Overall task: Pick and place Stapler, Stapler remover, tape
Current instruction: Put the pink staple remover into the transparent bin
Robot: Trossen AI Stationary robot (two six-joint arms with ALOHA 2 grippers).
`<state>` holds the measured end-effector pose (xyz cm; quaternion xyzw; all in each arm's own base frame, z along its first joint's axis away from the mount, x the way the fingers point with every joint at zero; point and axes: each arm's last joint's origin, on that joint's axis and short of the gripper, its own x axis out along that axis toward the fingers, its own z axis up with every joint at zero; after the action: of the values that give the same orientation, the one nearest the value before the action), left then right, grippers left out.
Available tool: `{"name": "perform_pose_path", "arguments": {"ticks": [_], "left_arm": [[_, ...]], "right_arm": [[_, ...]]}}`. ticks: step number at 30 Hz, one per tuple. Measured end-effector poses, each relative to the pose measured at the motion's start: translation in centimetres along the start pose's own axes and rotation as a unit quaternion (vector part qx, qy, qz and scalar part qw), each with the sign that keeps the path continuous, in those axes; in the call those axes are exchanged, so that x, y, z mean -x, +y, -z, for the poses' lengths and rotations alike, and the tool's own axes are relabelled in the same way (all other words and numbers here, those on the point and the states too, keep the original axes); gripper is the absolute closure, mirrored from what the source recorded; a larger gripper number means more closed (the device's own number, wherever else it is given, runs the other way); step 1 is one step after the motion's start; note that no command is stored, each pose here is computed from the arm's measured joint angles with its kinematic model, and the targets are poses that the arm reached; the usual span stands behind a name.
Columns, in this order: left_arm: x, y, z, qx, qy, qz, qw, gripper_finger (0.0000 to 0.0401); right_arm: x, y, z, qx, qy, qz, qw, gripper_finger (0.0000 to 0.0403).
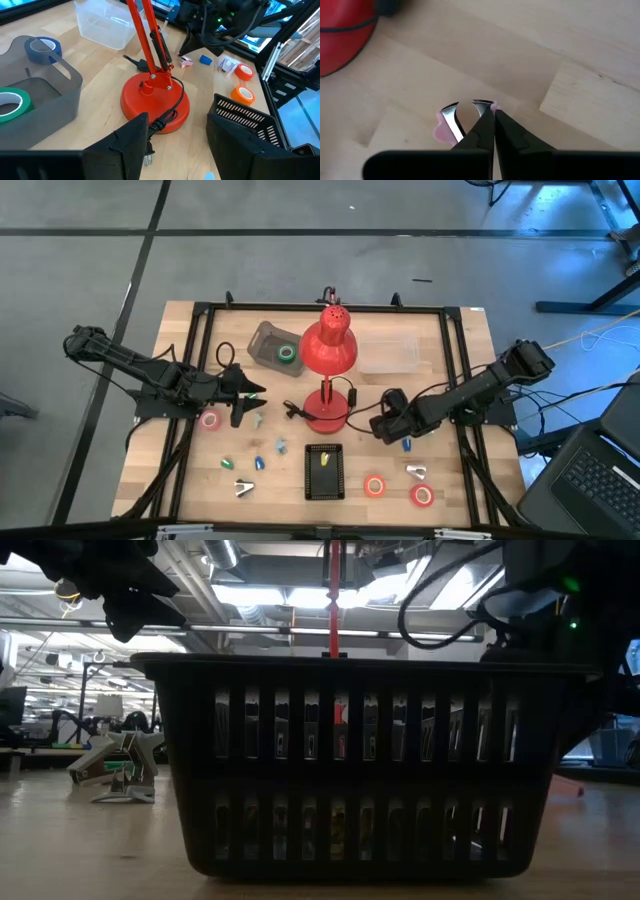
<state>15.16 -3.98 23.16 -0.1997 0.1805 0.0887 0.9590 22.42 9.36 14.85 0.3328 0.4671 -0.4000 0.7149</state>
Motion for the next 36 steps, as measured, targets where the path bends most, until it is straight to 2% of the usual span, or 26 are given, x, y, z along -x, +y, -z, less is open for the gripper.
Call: {"name": "perform_pose_path", "arguments": {"ticks": [5, 13, 20, 25, 30, 36], "left_arm": [[0.0, 0.0, 0.0, -0.001, 0.000, 0.000, 1.000, 0.0211], [0.0, 0.0, 0.0, -0.001, 0.000, 0.000, 1.000, 0.0212], [0.0, 0.1, -0.1, -0.001, -0.012, -0.020, 1.000, 0.0211], [0.0, 0.3, -0.2, -0.001, -0.028, -0.045, 0.999, 0.0211], [0.0, 0.3, -0.2, -0.001, -0.030, -0.049, 0.998, 0.0211], [-0.2, 0.3, -0.1, -0.005, -0.028, -0.060, 0.998, 0.0210]], "right_arm": [[1.8, 1.1, -0.7, 0.035, 0.002, 0.008, 0.999, 0.0401], [6.2, 1.3, -2.5, 0.072, -0.022, 0.100, 0.992, 0.0402], [9.9, 1.4, -4.8, 0.107, -0.063, 0.150, 0.981, 0.0402], [10.7, 1.1, -7.4, 0.139, -0.062, 0.181, 0.972, 0.0403], [10.4, -0.5, -11.0, 0.148, -0.046, 0.203, 0.967, 0.0403], [9.9, -2.3, -16.1, 0.138, -0.056, 0.159, 0.976, 0.0403]]}}
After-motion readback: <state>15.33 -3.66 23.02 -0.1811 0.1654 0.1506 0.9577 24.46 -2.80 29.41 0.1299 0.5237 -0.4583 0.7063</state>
